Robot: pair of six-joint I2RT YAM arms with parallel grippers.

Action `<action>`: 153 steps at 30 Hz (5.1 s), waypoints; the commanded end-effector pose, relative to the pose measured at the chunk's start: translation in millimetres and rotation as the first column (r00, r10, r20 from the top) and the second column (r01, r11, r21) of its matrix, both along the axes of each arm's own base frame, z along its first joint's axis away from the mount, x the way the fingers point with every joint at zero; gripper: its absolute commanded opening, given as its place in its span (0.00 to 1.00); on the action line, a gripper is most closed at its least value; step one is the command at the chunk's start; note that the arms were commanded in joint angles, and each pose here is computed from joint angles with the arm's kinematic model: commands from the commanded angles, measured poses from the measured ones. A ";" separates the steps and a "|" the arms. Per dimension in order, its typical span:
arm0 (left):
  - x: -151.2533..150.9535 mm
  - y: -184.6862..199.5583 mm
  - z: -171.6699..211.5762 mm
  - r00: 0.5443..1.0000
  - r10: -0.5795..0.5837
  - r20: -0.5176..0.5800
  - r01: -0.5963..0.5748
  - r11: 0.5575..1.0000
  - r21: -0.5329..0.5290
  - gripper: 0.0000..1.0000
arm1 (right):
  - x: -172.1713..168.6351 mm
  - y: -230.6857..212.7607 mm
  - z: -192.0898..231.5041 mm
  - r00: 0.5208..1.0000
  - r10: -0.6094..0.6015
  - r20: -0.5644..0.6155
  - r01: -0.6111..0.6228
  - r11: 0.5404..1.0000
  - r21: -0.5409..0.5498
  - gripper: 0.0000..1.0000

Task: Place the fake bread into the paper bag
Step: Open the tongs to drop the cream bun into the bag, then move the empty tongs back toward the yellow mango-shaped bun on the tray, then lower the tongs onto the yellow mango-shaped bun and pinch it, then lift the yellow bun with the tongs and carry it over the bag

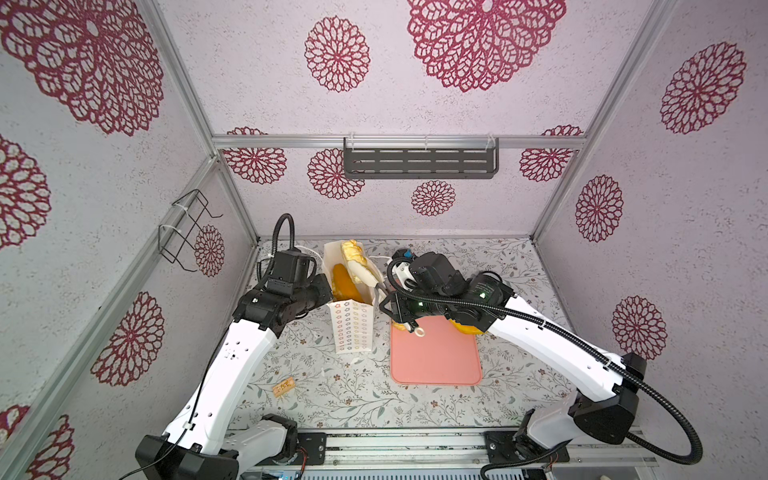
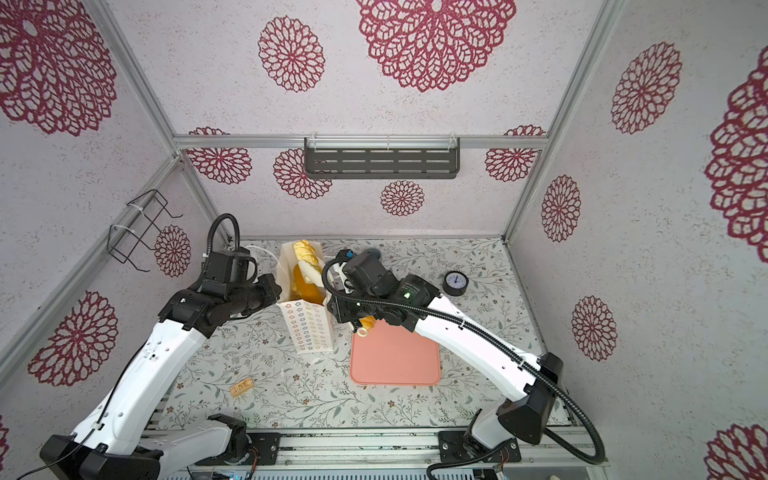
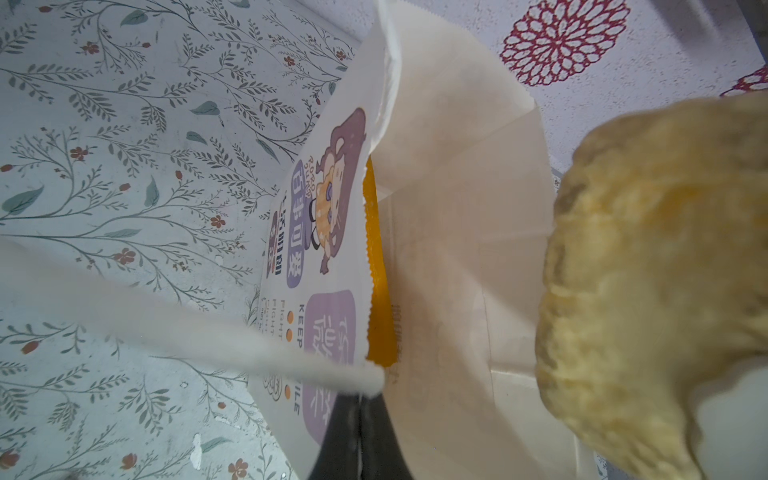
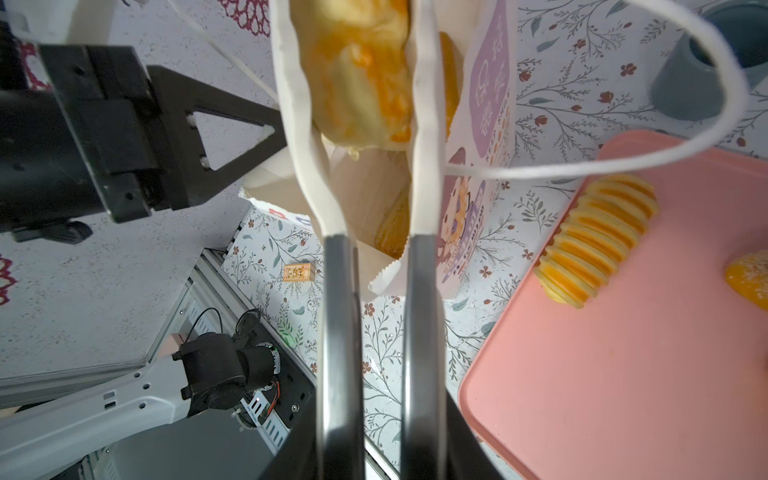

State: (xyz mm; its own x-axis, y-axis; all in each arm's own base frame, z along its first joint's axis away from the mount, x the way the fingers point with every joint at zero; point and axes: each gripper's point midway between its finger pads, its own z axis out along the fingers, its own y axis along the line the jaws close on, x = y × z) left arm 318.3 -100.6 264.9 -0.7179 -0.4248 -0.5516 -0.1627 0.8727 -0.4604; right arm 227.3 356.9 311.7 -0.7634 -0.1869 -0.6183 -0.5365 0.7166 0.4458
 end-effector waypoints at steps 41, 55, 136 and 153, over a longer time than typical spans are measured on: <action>7.3 -6.3 0.9 0.998 -0.052 0.042 0.052 0.999 0.007 0.69 | -8.4 -276.4 -141.3 0.696 -0.653 -0.300 0.663 0.744 -0.082 0.39; 2.8 -6.8 -5.6 0.997 -0.062 0.044 0.062 0.998 -0.002 0.69 | -9.6 -276.9 -185.1 0.621 -0.616 -0.484 0.704 0.710 0.000 0.51; 0.3 1.6 -3.3 0.999 -0.014 0.046 0.014 1.000 0.000 0.55 | 36.8 -212.3 50.6 0.896 -0.439 0.067 0.400 0.862 0.311 0.02; -16.3 14.3 1.7 0.999 0.039 0.033 -0.039 0.999 0.014 0.37 | 33.8 -47.1 85.7 0.939 -0.072 0.335 0.088 0.996 -0.033 0.00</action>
State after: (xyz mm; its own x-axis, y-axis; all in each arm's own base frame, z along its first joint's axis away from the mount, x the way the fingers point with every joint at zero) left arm 303.8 -92.7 258.2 -0.7048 -0.4214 -0.5707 -0.1621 0.8788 -0.4487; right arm 254.2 319.2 381.6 -0.6163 -0.1219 -0.7781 -0.5971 0.7165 0.3607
